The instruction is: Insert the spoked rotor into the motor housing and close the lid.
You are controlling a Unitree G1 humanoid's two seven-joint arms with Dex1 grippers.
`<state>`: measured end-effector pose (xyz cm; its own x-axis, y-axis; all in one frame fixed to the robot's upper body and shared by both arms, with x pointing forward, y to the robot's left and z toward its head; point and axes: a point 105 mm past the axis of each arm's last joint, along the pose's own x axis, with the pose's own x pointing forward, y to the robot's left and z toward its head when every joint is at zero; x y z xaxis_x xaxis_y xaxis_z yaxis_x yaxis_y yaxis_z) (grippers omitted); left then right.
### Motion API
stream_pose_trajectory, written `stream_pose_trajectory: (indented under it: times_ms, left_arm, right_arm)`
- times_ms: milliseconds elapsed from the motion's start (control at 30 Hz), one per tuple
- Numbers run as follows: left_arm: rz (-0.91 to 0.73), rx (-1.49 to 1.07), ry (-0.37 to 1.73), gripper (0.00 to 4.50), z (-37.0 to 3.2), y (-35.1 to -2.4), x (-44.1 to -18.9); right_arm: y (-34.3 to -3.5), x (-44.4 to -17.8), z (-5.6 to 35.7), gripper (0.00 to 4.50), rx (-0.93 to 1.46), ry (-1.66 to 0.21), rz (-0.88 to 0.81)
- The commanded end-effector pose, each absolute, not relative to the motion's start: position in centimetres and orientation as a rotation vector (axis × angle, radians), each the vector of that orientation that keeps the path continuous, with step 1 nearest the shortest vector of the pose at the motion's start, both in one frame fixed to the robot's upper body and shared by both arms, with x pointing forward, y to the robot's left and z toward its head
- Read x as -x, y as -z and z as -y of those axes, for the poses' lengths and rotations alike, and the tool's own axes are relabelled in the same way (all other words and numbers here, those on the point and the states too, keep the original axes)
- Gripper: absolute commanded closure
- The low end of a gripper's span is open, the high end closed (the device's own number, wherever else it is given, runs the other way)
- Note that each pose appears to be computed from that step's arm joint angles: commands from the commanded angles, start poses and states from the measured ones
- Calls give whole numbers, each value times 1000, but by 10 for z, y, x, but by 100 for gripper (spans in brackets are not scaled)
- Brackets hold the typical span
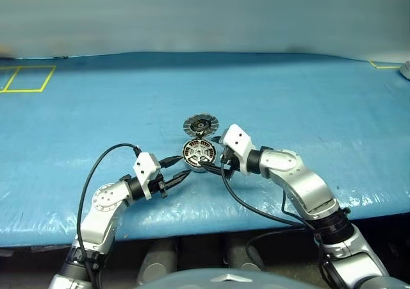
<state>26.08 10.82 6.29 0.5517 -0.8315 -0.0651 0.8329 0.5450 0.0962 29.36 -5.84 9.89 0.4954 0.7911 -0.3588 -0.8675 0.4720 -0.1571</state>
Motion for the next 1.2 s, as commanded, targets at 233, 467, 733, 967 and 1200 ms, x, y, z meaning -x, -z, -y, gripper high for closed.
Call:
stream_pose_trajectory:
  times_ms: [233,467,733,967,1200]
  left_arm:
    - [35,-139,984,218,-108,-73,-263]
    - [31,-141,964,218,-111,-71,-265]
    - [29,-143,976,218,-108,-70,-265]
    - [32,-144,981,218,-107,-70,-265]
    - [40,-142,957,218,-110,-71,-267]
  right_arm:
    - [-121,-296,53,1,251,-1038,-165]
    - [-112,-302,47,156,182,-972,-174]
    - [-91,-313,37,422,129,-899,-229]
    - [-81,-310,31,446,117,-915,-265]
    - [-68,-307,28,446,159,-926,-310]
